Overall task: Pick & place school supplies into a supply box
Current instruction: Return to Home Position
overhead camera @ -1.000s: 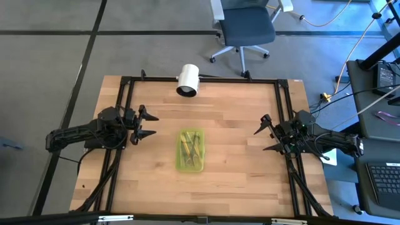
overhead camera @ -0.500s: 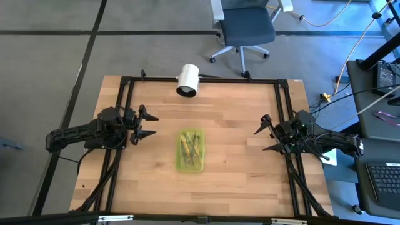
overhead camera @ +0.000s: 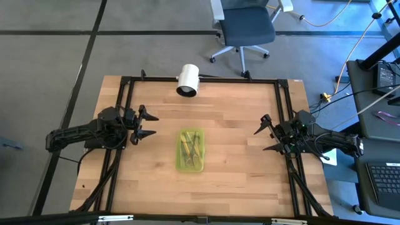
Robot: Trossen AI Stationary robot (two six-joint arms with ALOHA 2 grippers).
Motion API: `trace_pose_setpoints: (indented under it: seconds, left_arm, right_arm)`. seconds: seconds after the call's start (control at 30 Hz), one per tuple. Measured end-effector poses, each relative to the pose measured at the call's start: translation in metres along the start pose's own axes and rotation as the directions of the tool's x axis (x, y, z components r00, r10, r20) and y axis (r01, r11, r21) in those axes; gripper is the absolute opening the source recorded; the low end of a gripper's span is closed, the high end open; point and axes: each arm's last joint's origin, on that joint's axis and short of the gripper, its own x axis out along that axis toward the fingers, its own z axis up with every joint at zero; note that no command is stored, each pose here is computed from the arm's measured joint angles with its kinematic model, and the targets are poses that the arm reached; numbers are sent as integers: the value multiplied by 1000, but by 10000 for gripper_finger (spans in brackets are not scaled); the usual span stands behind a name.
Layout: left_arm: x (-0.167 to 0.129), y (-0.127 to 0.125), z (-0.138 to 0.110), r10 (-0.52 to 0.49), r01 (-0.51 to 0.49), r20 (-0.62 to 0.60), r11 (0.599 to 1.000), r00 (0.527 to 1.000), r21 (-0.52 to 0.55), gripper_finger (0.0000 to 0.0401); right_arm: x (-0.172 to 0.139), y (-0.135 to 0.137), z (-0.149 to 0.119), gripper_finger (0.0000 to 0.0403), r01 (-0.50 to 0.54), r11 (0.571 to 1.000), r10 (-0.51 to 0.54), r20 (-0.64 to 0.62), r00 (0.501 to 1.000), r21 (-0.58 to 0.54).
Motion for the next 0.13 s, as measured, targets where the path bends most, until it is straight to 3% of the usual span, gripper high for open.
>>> trace_pose_setpoints:
  seconds: [0.13]
  left_arm:
    - [0, 0, 0, 0, 0, 0, 1000, 1000, 0, 302]
  right_arm:
    - [0, 0, 0, 360, 0, 1000, 0, 0, 1000, -1]
